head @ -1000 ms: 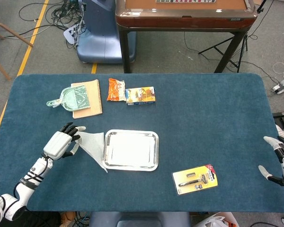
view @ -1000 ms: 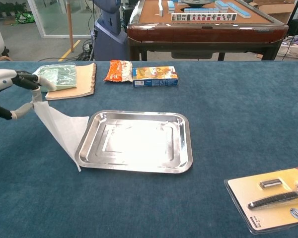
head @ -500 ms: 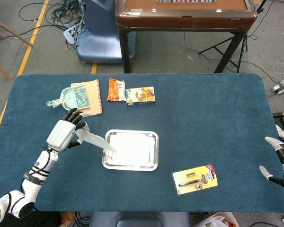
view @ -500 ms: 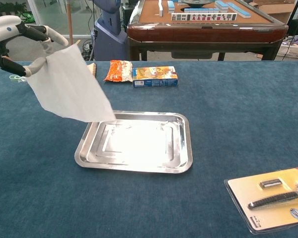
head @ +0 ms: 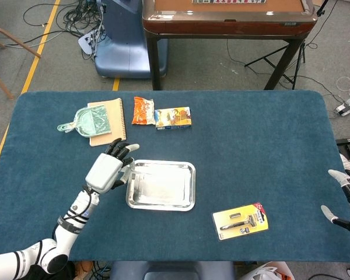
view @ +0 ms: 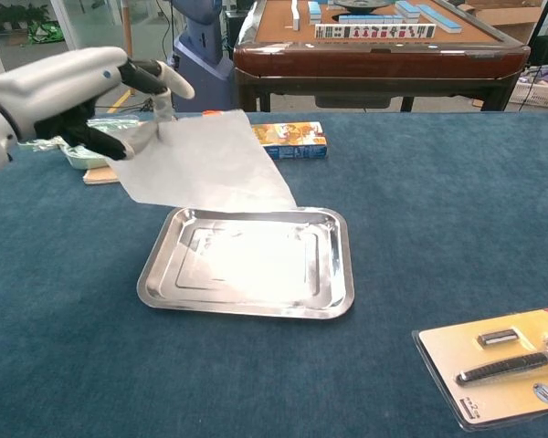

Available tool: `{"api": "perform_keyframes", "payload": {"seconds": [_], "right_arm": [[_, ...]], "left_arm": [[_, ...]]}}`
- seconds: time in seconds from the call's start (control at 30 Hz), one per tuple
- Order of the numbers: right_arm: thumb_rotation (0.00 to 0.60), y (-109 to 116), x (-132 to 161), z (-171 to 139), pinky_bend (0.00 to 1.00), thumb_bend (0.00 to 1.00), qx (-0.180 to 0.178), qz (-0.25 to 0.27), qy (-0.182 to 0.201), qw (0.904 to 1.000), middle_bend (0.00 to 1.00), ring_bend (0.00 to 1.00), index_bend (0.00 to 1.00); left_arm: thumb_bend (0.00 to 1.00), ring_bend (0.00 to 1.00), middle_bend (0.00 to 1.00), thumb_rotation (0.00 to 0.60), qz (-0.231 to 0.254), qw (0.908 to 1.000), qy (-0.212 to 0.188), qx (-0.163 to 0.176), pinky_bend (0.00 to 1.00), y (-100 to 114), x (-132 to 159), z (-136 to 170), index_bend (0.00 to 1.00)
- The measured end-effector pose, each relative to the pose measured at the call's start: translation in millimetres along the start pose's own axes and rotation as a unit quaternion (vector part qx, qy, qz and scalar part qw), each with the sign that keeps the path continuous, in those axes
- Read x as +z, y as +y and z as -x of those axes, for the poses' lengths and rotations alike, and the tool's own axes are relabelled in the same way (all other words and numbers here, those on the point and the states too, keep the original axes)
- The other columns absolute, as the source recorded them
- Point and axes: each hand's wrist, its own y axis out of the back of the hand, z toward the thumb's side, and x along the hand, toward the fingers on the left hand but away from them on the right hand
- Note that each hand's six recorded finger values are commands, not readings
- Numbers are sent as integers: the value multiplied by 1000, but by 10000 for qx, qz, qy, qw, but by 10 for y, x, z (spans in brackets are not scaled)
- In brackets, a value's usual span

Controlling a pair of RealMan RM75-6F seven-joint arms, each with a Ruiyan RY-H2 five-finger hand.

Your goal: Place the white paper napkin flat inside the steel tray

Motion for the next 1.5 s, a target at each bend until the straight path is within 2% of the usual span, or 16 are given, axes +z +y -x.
{"api": "perform_keyframes", "payload": {"seconds": [0.23, 0.53, 0.9, 1.13, 1.5], "right_arm": [[600, -9, -2, 12, 106, 235, 6, 10, 12, 10000, 199, 96, 164], [600, -16, -12, 6, 106, 235, 19, 27, 2, 10000, 199, 96, 164], [600, -16, -48, -20, 106, 236, 13, 45, -34, 10000, 198, 96, 164], [600, -23, -87, -38, 106, 235, 14, 61, -81, 9999, 198, 96, 164], [600, -32, -89, -35, 106, 236, 22, 65, -76, 9999, 198, 96, 164]], "left_arm": [[549, 144, 191, 600, -379, 9983, -147, -427, 48, -345, 343, -7, 595], [550, 144, 191, 600, -561, 9951, -266, -770, 45, -619, 681, -21, 598], [549, 139, 191, 600, -495, 9937, -133, -1000, 45, -697, 730, -35, 582], [548, 135, 191, 600, -521, 9909, -36, -1242, 45, -694, 677, 58, 572], [543, 131, 191, 600, -428, 9881, -103, -1477, 45, -733, 718, 124, 561]]}}
